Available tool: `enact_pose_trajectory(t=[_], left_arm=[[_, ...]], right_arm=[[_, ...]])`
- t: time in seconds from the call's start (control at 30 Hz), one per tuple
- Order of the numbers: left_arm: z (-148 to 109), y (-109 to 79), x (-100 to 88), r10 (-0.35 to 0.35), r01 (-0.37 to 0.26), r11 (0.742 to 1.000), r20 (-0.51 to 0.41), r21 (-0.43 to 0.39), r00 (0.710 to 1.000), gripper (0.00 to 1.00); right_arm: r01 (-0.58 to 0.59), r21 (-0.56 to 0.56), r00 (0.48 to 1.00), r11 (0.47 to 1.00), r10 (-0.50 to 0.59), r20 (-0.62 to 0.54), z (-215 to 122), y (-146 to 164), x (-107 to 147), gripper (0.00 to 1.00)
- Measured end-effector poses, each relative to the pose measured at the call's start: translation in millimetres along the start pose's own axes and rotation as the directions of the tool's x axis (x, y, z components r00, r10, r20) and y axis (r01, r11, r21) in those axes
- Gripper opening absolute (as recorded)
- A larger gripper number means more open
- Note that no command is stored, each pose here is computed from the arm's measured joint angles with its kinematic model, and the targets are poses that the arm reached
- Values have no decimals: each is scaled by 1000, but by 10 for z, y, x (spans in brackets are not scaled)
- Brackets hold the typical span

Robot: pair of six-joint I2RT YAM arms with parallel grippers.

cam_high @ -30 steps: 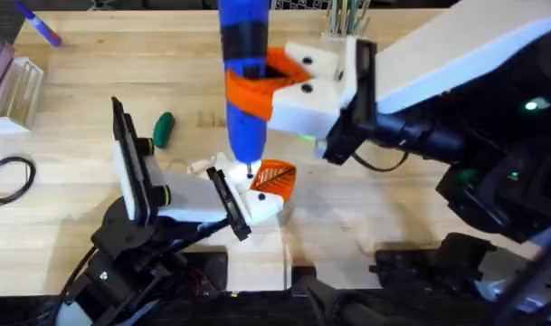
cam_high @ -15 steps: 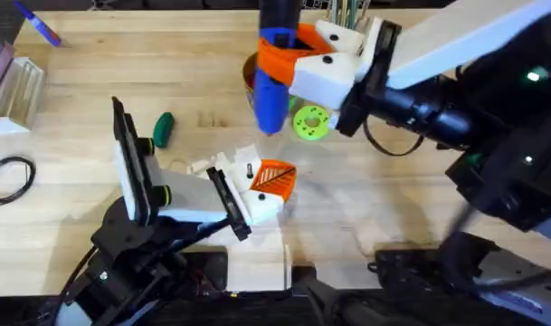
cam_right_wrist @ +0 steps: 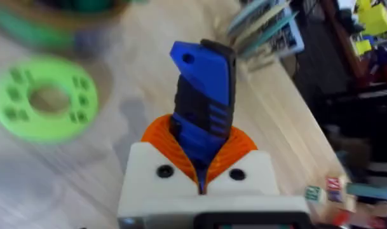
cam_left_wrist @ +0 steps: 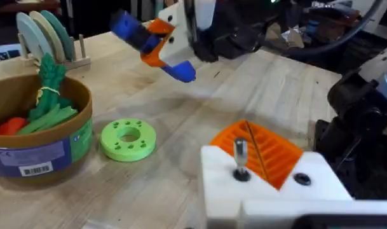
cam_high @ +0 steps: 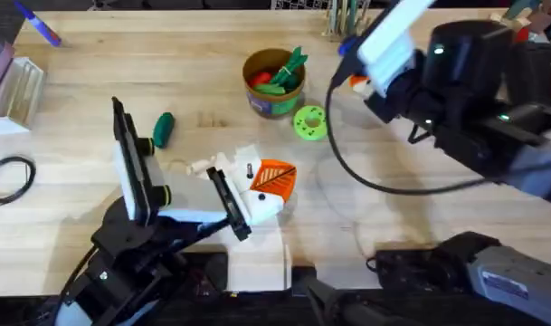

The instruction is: Pick up the gripper from the table and insert it into the empty holder that is missing its gripper. Then pick up a screw, insert it into the mounting hole, and use the screwdriver to tighten it. Finally, clean up the table by picking up the vegetable and placing it into the bucket.

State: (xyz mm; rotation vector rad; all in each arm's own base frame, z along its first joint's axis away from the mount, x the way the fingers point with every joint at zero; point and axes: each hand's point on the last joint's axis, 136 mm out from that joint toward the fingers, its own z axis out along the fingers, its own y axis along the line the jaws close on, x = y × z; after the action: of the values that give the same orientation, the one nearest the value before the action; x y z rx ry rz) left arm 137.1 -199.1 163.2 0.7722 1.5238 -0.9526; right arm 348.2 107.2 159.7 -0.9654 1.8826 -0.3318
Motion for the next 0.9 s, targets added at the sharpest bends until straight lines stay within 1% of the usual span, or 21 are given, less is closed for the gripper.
enact_pose_trajectory(t=[0.07, 0.13, 0.2, 0.27, 0.33, 0.37, 0.4, 0.47, 0.57, 0.6, 0.63, 0.7, 0.77, 0.8, 0.87, 0.9], left_arm=[[0, 0, 0, 0, 0, 1000, 0, 0, 1000, 5], [0, 0, 0, 0, 0, 1000, 0, 0, 1000, 5], [0, 0, 0, 0, 0, 1000, 0, 0, 1000, 5], [0, 0, 0, 0, 0, 1000, 0, 0, 1000, 5], [0, 0, 0, 0, 0, 1000, 0, 0, 1000, 5], [0, 0, 0, 0, 0, 1000, 0, 0, 1000, 5], [0, 0, 0, 0, 0, 1000, 0, 0, 1000, 5], [0, 0, 0, 0, 0, 1000, 0, 0, 1000, 5], [0, 0, 1, 0, 0, 1000, 0, 0, 1000, 5], [0, 0, 1, 0, 0, 1000, -1, 0, 1000, 6], [0, 0, 0, 0, 0, 1000, 0, 0, 1000, 36], [0, 0, 0, 2, -2, 1000, 0, 0, 1000, 172], [0, 0, 0, 3, -3, 1000, 0, 0, 1000, 472], [0, 0, 0, 4, -4, 1000, 0, 0, 1000, 640], [0, 0, 1, 2, -2, 1000, 0, 0, 1000, 932], [0, 1, 0, 3, -3, 1000, 0, 0, 1000, 970]], right_arm=[[143, -20, 984, 989, -145, -107, 146, 70, 255, 19], [271, -77, 943, 960, -281, -180, 276, 184, 470, 19], [361, -135, 896, 923, -383, -225, 375, 286, 642, 19], [419, -189, 852, 888, -456, -256, 441, 374, 788, 19], [455, -232, 818, 860, -506, -274, 475, 442, 899, 19], [469, -248, 803, 848, -526, -280, 479, 467, 936, 39], [477, -261, 793, 839, -539, -283, 475, 485, 959, 110], [494, -272, 777, 826, -560, -287, 459, 496, 971, 316], [480, -252, 787, 840, -540, -299, 442, 448, 907, 764], [469, -245, 793, 849, -527, -308, 434, 432, 900, 883], [450, -239, 801, 861, -507, -318, 420, 417, 894, 921], [403, -240, 814, 883, -466, -347, 380, 425, 933, 934], [338, -238, 828, 910, -408, -385, 319, 437, 983, 934], [302, -236, 834, 923, -376, -403, 282, 445, 1005, 935], [237, -233, 840, 943, -319, -438, 207, 465, 1051, 935], [203, -230, 841, 952, -290, -456, 162, 474, 1074, 935]])
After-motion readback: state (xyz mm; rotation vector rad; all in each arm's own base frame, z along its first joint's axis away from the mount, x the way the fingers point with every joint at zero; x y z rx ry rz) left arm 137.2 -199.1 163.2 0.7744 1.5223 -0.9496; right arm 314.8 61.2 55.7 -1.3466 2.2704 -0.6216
